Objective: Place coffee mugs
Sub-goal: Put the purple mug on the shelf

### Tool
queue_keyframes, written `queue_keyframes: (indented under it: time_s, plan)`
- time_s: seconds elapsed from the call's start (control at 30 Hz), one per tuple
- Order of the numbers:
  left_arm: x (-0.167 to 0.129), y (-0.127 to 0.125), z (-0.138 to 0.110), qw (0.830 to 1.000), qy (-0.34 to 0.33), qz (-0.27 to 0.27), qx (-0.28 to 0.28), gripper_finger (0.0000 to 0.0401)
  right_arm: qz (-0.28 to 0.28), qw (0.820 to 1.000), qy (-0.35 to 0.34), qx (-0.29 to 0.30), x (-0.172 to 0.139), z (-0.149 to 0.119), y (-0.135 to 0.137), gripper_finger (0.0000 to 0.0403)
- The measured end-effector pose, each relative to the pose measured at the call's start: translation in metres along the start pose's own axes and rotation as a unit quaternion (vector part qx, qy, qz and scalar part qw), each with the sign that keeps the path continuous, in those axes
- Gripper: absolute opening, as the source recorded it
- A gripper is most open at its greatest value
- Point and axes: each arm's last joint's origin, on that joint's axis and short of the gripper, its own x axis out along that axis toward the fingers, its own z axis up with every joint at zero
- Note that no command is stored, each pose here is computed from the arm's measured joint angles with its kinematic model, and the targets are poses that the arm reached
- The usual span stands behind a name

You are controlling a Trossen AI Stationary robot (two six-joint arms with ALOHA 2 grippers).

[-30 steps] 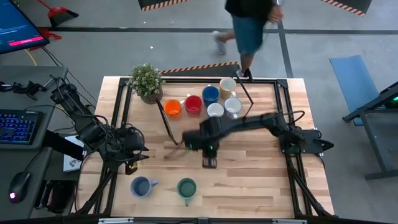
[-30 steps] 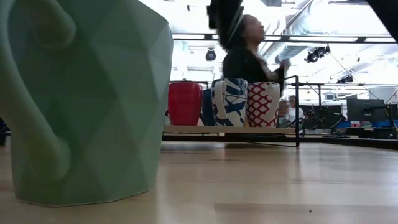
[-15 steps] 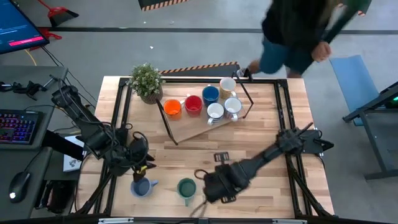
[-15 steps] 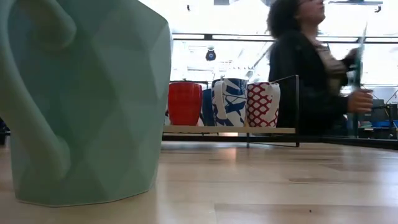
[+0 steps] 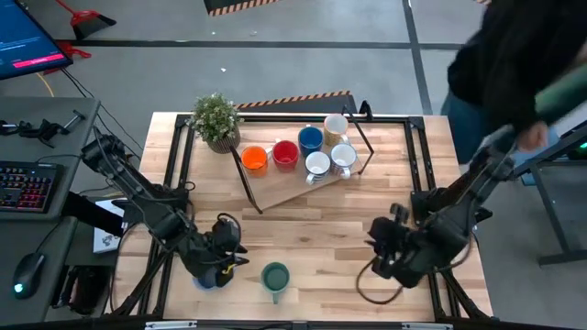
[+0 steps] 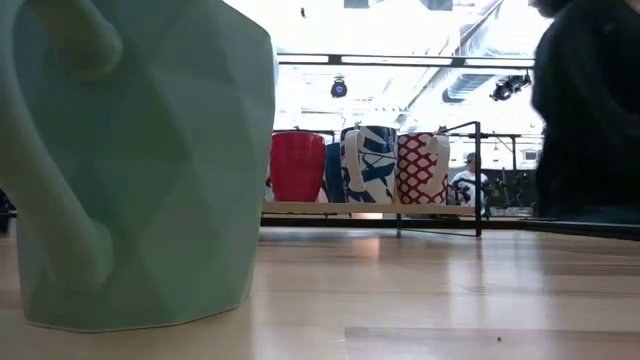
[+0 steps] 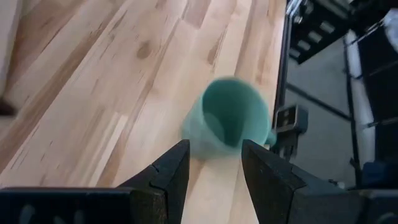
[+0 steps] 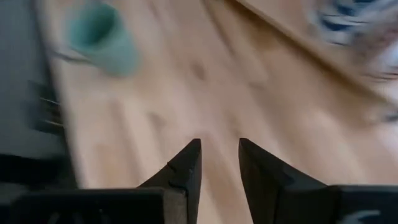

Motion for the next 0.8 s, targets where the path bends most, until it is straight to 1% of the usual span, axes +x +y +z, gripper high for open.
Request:
queue_keyframes:
  time_s: [0.07, 0.13, 0.2, 0.27, 0.33, 0.37, 0.43, 0.5, 0.57, 0.67, 0.73, 0.8]
  plan:
    - [0.008, -0.003, 0.005, 1.000, -0.017, -0.011, 0.002, 0.0133, 0.056, 0.997, -0.040, 0.026, 0.006, -0.011, -0.002, 0.0087]
    - [0.017, -0.006, 0.012, 0.999, -0.040, -0.025, 0.025, 0.0133, 0.105, 0.991, -0.076, 0.035, 0.016, -0.020, -0.002, 0.0087]
    - [0.024, -0.012, 0.023, 0.994, -0.080, -0.053, 0.061, 0.0133, 0.146, 0.983, -0.101, 0.037, 0.028, -0.028, -0.001, 0.0087]
    - [0.026, -0.017, 0.032, 0.984, -0.118, -0.073, 0.112, 0.0133, 0.173, 0.977, -0.119, 0.040, 0.040, -0.035, 0.000, 0.0087]
    - [0.021, -0.020, 0.042, 0.979, -0.119, -0.068, 0.151, 0.0133, 0.185, 0.973, -0.126, 0.046, 0.051, -0.042, 0.000, 0.0087]
    - [0.016, -0.020, 0.047, 0.980, -0.103, -0.059, 0.162, 0.0133, 0.187, 0.973, -0.125, 0.054, 0.055, -0.045, 0.000, 0.0087]
    - [0.002, -0.019, 0.053, 0.983, -0.051, -0.024, 0.175, 0.0133, 0.191, 0.971, -0.119, 0.076, 0.062, -0.051, -0.002, 0.0087]
    - [-0.015, -0.019, 0.056, 0.985, 0.002, 0.011, 0.175, 0.0133, 0.188, 0.971, -0.110, 0.094, 0.066, -0.055, -0.003, 0.0087]
    - [-0.029, -0.021, 0.057, 0.984, 0.045, 0.033, 0.171, 0.0133, 0.188, 0.972, -0.105, 0.099, 0.068, -0.056, -0.004, 0.0087]
    - [-0.042, -0.022, 0.049, 0.980, 0.099, 0.054, 0.162, 0.0133, 0.186, 0.971, -0.111, 0.099, 0.068, -0.056, -0.004, 0.0087]
    - [-0.047, -0.023, 0.043, 0.981, 0.118, 0.058, 0.145, 0.0133, 0.182, 0.972, -0.116, 0.096, 0.068, -0.056, -0.004, 0.0087]
    - [-0.052, -0.021, 0.033, 0.977, 0.148, 0.074, 0.133, 0.0133, 0.177, 0.973, -0.122, 0.089, 0.068, -0.056, -0.005, 0.0087]
